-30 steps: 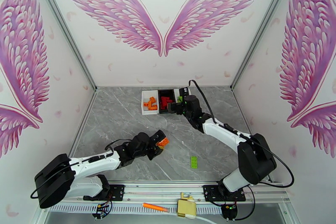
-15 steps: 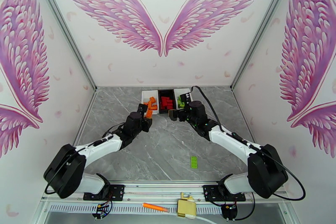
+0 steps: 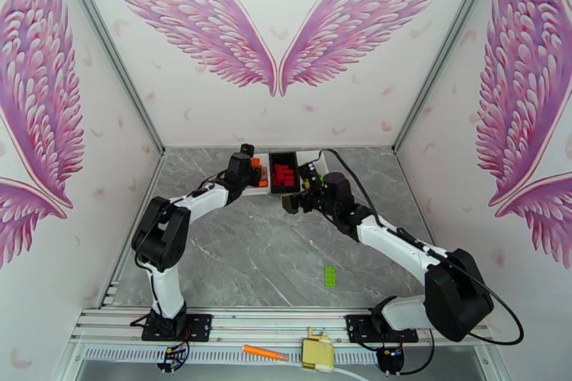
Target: Sort the legos into containers by color
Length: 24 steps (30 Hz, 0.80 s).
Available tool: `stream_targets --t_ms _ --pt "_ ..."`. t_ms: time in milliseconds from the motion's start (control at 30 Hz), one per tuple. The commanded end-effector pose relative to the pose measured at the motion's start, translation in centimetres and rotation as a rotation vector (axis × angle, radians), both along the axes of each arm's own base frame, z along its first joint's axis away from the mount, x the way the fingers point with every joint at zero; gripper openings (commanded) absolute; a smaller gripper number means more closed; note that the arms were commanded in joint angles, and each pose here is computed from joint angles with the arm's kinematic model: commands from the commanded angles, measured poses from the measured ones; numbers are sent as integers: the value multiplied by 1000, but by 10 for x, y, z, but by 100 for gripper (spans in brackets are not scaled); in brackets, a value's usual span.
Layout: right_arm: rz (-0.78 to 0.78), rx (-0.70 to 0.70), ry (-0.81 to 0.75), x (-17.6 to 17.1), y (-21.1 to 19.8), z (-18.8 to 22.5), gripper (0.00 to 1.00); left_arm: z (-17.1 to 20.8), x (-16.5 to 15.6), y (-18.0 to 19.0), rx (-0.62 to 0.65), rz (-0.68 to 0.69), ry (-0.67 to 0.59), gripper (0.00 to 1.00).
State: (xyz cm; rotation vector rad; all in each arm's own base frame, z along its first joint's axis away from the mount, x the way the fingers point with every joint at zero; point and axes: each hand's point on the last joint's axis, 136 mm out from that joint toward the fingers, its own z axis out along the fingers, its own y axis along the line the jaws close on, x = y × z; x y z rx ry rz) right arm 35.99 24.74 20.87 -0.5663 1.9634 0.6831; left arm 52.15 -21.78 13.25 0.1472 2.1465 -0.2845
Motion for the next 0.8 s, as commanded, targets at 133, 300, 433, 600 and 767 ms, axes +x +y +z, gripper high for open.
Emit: stream_targets --t_ms 133,300,433,600,767 --pt "26 -5 -21 -5 3 6 99 -15 26 -11 8 -20 40 31" --pt "-46 -43 -11 -3 -11 11 99 1 25 -10 -4 -27 -16 56" --pt "-171 -44 39 -9 -33 9 100 31 9 -5 -31 -36 -108 72" --pt "-287 -48 205 -32 -57 -14 99 55 -25 -7 -19 -106 -174 85" --pt "-350 -77 300 -63 -74 -41 99 71 -70 -20 25 -235 -236 98"
